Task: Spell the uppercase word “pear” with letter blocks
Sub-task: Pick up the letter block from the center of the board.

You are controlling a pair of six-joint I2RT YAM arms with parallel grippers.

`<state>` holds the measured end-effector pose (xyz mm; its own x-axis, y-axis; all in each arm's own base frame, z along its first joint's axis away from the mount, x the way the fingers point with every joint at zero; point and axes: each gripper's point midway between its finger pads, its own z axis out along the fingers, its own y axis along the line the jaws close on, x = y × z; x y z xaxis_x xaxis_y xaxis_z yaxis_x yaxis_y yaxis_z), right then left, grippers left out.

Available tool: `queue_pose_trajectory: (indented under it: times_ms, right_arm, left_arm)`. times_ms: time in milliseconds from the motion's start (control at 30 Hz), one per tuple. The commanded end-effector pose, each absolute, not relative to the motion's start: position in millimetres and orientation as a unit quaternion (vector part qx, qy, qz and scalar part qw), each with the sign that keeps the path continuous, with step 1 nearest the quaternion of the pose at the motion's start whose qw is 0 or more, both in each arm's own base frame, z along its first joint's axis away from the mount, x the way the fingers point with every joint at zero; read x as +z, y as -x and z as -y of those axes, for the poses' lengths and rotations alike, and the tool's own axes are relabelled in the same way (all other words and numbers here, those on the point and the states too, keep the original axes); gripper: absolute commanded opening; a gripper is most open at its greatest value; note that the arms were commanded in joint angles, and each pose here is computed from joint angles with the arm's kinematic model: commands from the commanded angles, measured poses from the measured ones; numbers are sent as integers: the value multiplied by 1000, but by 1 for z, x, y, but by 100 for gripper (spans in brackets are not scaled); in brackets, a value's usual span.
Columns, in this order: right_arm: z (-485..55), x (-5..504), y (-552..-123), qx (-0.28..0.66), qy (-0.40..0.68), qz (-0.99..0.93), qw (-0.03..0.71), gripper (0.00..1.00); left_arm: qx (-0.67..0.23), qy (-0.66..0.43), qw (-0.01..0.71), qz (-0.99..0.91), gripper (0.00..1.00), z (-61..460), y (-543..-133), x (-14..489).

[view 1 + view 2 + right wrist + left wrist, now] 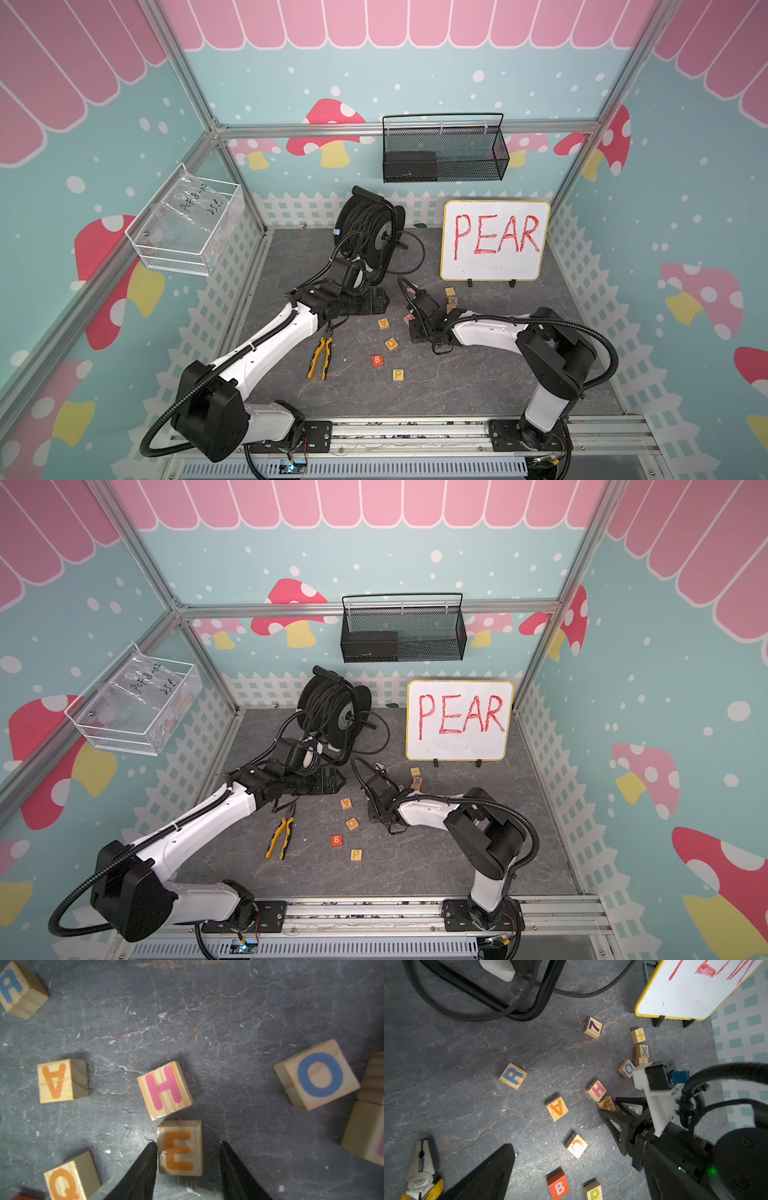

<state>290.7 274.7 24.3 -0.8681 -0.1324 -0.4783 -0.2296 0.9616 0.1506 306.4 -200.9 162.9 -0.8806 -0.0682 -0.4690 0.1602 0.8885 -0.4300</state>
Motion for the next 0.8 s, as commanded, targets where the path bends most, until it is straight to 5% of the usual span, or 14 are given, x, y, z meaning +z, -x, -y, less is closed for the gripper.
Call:
queue_pose_trajectory:
  times_ms: [0, 433, 767]
  right_arm:
    - [-276, 24, -293, 90, 86, -963, 239, 51]
    - [-270, 17, -293, 64, 70, -968, 232, 32]
    - [-276, 43, -295, 85, 64, -961, 257, 28]
  left_arm:
    - [-257, -24, 225, -940, 99, 209, -306, 162]
    - [-264, -21, 202, -943, 99, 214, -305, 152]
    - [-268, -20, 204, -941, 99, 214, -305, 155]
